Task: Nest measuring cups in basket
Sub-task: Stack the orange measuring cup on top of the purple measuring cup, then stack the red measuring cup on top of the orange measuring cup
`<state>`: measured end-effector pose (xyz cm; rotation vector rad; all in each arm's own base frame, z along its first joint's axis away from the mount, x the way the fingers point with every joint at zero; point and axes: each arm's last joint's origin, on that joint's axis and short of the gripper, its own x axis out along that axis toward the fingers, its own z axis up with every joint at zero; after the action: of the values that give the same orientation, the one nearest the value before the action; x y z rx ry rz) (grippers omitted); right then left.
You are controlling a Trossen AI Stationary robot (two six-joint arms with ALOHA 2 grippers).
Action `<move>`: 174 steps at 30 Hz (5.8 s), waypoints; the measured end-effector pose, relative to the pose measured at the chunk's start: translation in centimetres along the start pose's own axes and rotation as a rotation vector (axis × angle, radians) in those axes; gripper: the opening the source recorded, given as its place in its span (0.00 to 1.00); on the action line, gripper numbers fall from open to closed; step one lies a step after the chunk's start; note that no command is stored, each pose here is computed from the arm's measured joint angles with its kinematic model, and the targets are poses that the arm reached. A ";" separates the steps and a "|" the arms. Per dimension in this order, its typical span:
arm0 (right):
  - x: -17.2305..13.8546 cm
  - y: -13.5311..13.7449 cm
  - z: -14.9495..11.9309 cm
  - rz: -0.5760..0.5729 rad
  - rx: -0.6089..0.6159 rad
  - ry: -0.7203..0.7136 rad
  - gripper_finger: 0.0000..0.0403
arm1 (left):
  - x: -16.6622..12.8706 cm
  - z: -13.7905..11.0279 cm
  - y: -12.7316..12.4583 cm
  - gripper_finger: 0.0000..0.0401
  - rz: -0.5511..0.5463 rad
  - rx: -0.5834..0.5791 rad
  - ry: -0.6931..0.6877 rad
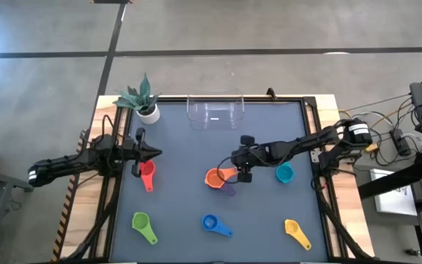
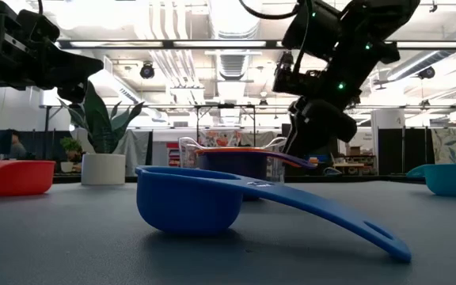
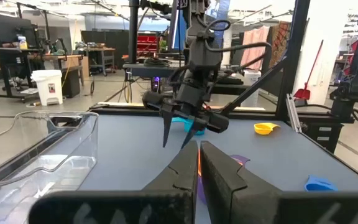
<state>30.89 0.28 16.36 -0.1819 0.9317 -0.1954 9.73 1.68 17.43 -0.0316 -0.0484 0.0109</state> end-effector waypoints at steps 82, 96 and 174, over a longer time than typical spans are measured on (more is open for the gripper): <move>-2.4 -1.8 -1.3 0.014 0.088 0.018 0.40 | 26.2 0.4 -17.9 0.00 -0.186 0.082 1.013; -1.9 -1.4 -1.5 0.069 0.111 -0.078 0.40 | 31.0 -1.3 -18.4 0.00 -0.160 0.362 1.071; -3.2 1.5 -1.7 0.129 0.089 -0.142 0.40 | 30.8 -0.8 -12.1 0.00 0.114 0.280 1.235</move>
<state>27.79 2.39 17.51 -0.0521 0.7886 -0.1026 40.63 -10.12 18.53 0.2420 1.1895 0.1099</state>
